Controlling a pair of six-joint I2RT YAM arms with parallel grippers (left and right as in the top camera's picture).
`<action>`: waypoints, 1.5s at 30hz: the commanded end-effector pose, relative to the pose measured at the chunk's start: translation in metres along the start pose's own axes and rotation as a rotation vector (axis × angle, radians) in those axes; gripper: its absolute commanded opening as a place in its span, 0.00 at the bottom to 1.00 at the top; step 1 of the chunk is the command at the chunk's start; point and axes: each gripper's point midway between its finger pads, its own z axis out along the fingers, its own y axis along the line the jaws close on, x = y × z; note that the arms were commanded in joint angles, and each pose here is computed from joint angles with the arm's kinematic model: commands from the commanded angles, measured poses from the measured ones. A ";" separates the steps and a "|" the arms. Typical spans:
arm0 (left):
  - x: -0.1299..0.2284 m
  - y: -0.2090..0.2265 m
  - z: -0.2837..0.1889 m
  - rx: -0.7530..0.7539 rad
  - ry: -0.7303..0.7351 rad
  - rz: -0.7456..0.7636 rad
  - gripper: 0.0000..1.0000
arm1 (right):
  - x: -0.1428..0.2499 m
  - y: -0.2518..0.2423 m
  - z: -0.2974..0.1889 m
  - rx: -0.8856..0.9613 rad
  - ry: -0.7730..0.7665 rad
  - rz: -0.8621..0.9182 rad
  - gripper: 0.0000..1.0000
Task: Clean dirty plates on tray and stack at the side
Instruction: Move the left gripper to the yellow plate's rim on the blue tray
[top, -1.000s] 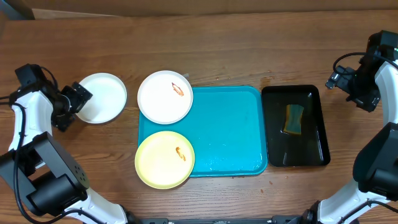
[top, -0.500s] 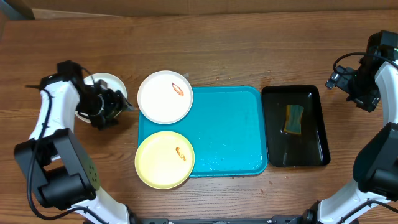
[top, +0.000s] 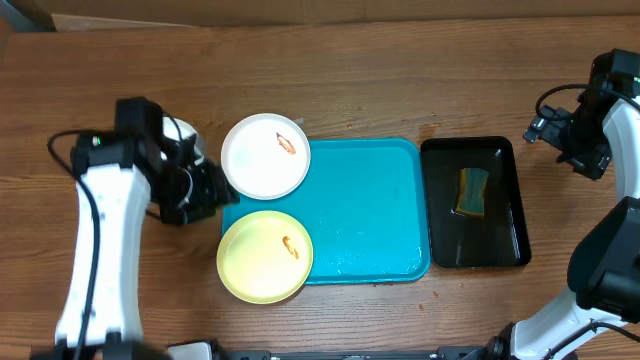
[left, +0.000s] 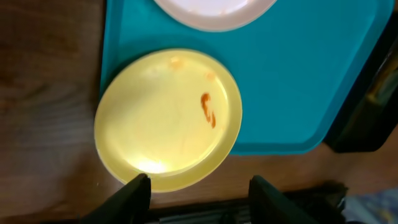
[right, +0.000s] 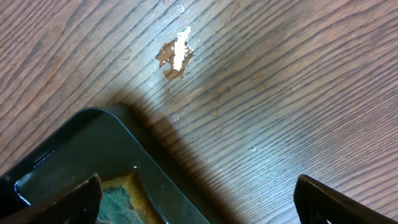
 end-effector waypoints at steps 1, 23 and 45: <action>0.024 0.017 0.003 -0.142 -0.031 -0.094 0.52 | -0.005 0.000 -0.011 -0.015 -0.032 0.014 1.00; 0.090 0.091 0.091 -0.394 0.055 -0.381 0.32 | -0.005 0.000 -0.011 -0.015 -0.032 0.014 1.00; 0.103 0.097 0.133 -0.316 0.074 -0.391 0.14 | -0.005 0.000 -0.011 -0.015 -0.032 0.014 1.00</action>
